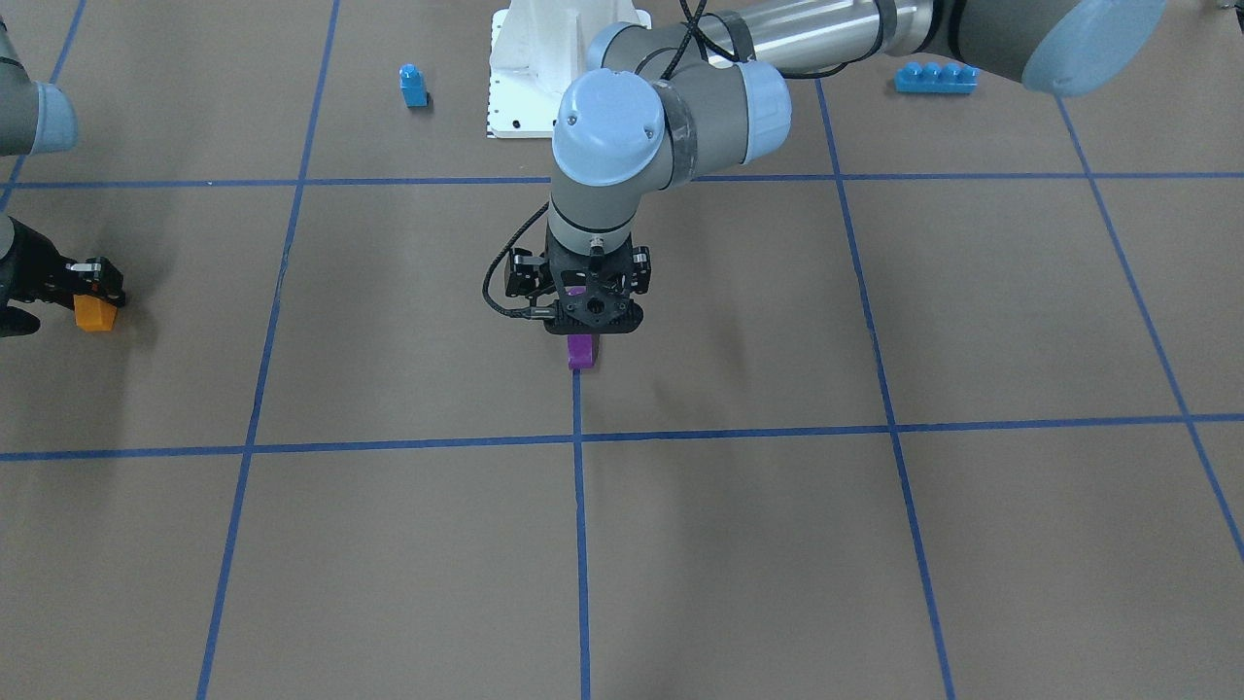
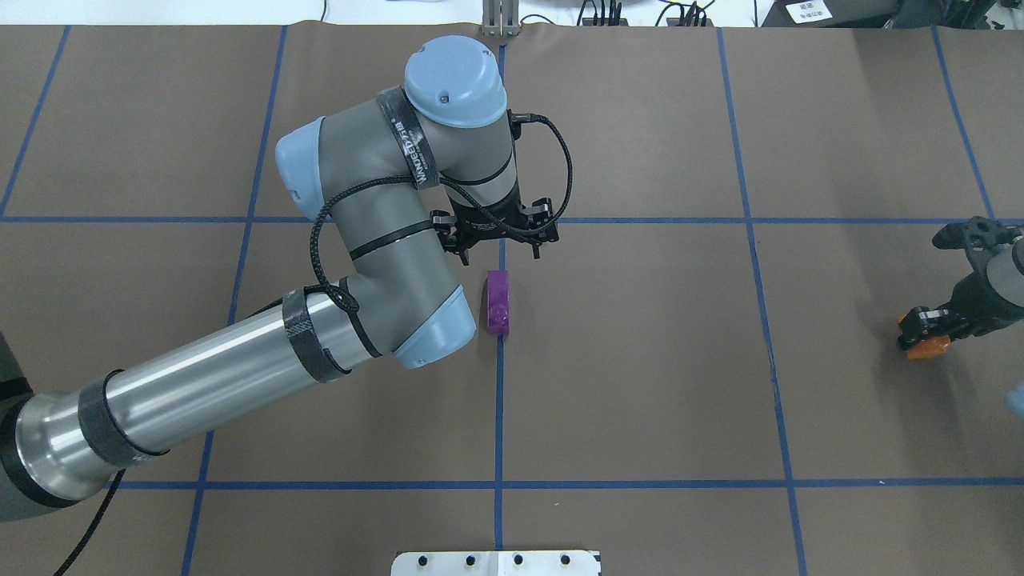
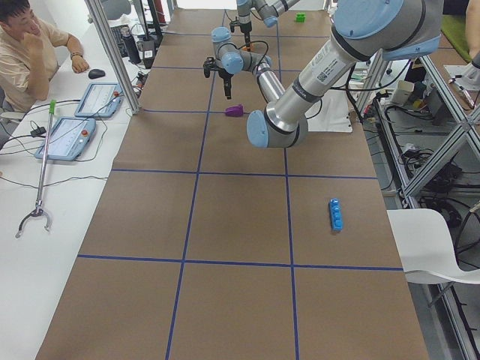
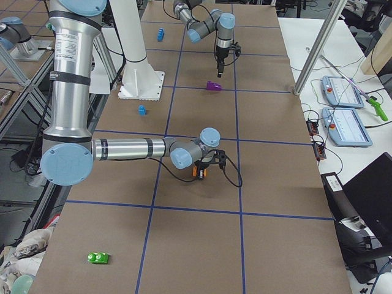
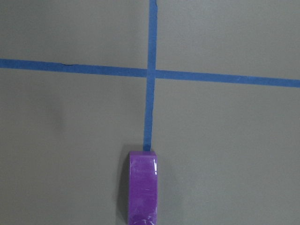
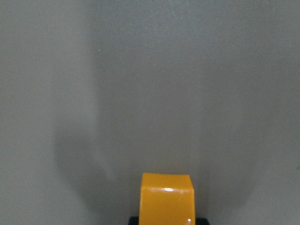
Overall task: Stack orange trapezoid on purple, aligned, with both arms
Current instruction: 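Carry the orange block above the purple block with the right gripper while the left withdraws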
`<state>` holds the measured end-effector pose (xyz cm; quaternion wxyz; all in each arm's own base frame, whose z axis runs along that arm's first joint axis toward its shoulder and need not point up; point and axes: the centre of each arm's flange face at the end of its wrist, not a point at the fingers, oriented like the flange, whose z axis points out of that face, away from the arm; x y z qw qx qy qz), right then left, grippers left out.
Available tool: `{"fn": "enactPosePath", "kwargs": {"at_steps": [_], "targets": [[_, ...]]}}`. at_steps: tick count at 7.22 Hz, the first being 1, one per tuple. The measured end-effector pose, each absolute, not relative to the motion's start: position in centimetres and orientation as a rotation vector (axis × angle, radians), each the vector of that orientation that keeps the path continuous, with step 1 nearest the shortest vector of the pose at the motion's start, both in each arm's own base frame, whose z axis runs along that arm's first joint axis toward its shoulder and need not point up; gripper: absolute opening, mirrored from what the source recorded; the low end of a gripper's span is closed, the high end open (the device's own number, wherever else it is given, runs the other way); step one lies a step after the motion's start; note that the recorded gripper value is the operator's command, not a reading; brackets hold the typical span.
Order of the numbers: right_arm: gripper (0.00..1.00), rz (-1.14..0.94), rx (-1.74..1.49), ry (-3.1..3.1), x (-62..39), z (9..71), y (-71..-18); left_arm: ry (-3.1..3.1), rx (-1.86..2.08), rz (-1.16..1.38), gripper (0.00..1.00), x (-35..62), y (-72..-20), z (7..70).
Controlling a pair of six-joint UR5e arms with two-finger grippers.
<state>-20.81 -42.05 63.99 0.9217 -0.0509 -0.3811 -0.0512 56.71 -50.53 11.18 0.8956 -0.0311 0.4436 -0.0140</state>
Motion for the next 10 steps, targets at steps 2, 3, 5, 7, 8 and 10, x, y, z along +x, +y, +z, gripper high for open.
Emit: {"fn": "enactPosePath", "kwargs": {"at_steps": [2, 3, 5, 7, 8, 10], "targets": [[0.00, -0.111, -0.087, -0.799, -20.8, 62.6, -42.2, 0.920, -0.054, -0.034, 0.99, 56.5, -50.6, 11.1], [0.00, -0.124, -0.055, -0.820, -20.9, 60.3, -42.5, 0.926, -0.047, -0.034, 0.99, 55.9, -50.5, 11.0], [0.00, -0.122, 0.010, -0.869, -22.8, 54.3, -45.2, 0.937, -0.016, -0.018, 0.99, 52.1, -50.0, 14.5], [0.00, -0.094, 0.049, -0.913, -26.2, 47.1, -48.8, 0.911, 0.046, 0.056, 0.99, 45.4, -49.0, 21.8], [0.00, -0.091, 0.057, -0.940, -29.2, 43.3, -49.5, 0.875, 0.073, 0.101, 0.99, 41.6, -48.7, 26.4], [0.00, -0.103, 0.058, -0.980, -39.1, 34.0, -47.8, 0.793, 0.109, 0.180, 0.99, 33.0, -49.2, 35.3]]}}
